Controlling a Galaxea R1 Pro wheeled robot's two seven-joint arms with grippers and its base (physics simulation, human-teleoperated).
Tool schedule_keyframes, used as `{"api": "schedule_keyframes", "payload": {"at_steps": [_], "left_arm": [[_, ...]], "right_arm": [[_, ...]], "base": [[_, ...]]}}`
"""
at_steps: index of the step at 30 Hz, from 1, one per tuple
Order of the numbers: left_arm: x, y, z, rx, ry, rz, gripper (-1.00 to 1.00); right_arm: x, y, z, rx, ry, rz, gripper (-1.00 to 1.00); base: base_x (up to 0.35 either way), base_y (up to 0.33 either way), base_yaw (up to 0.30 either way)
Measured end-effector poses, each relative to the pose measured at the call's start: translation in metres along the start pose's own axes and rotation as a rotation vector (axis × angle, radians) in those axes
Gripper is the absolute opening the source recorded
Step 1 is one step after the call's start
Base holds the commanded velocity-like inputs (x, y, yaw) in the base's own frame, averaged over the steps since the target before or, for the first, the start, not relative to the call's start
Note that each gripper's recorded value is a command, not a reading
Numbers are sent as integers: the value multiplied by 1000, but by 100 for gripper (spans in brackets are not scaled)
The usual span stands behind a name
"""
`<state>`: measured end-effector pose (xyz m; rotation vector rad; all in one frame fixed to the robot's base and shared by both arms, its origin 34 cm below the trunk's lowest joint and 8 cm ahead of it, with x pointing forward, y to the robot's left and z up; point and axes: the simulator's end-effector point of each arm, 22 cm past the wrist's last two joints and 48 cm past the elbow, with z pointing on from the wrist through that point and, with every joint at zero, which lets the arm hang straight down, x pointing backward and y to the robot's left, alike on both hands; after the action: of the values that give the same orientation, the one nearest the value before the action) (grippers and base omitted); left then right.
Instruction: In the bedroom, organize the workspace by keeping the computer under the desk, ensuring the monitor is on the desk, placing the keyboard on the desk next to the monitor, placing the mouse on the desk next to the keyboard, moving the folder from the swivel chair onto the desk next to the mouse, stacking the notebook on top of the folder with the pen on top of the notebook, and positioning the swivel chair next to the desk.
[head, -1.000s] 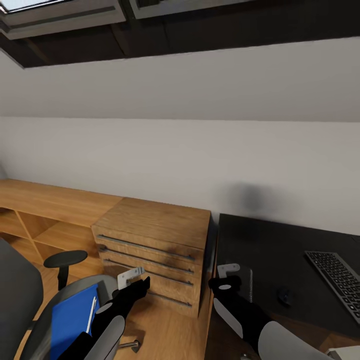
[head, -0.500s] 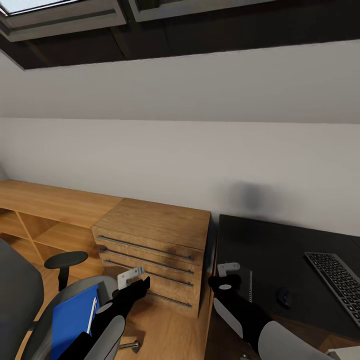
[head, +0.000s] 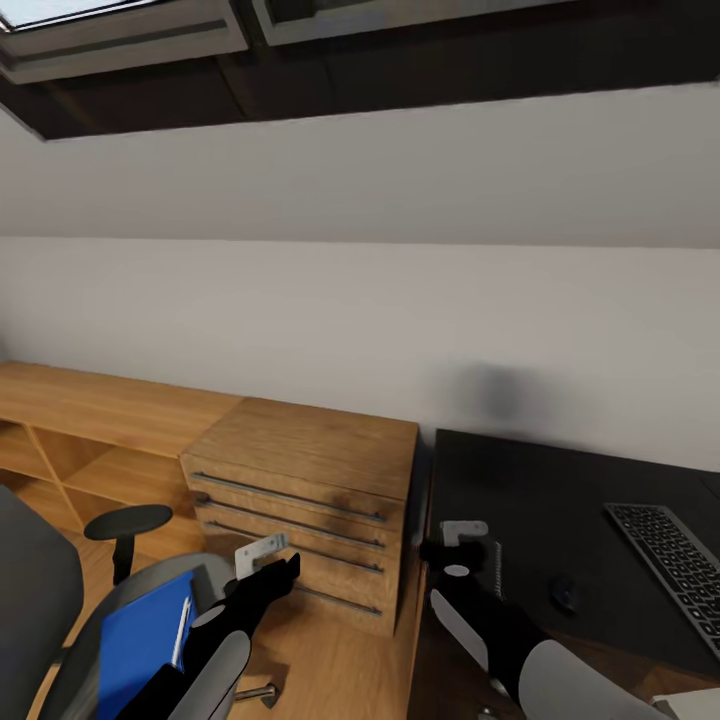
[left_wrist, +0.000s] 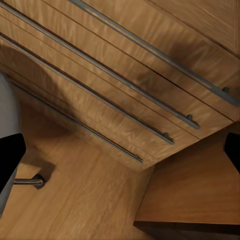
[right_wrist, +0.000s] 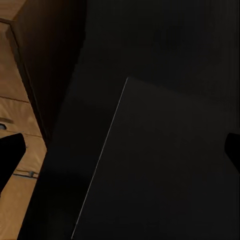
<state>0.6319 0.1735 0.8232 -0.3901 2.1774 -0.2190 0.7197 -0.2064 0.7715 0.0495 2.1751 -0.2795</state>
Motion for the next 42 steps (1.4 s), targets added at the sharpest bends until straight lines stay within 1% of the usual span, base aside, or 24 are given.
{"api": "schedule_keyframes", "payload": {"at_steps": [4,9,20,30,42], "left_arm": [[-1,0,-1,1,-3,1,100],[-1,0,-1,1,-4,1,100],[-2,-1,-1,3,-5,2,100],[-9,-9,-6,23,-21,-7,100],[2,-6,4,28,-26,-10,100]], "right_arm": [[-2,-3,0,5,-1,15,100],[-3,-3,0,5,-2,20,100],[-3,-2,0,0,-4,22,100],[-3,-2,0,0,-3,23,100],[16,1,11,-1,16,37,100]], "base": [[0,0,-134],[0,0,-42],[0,0,-5],[0,0,0],[0,0,0]]}}
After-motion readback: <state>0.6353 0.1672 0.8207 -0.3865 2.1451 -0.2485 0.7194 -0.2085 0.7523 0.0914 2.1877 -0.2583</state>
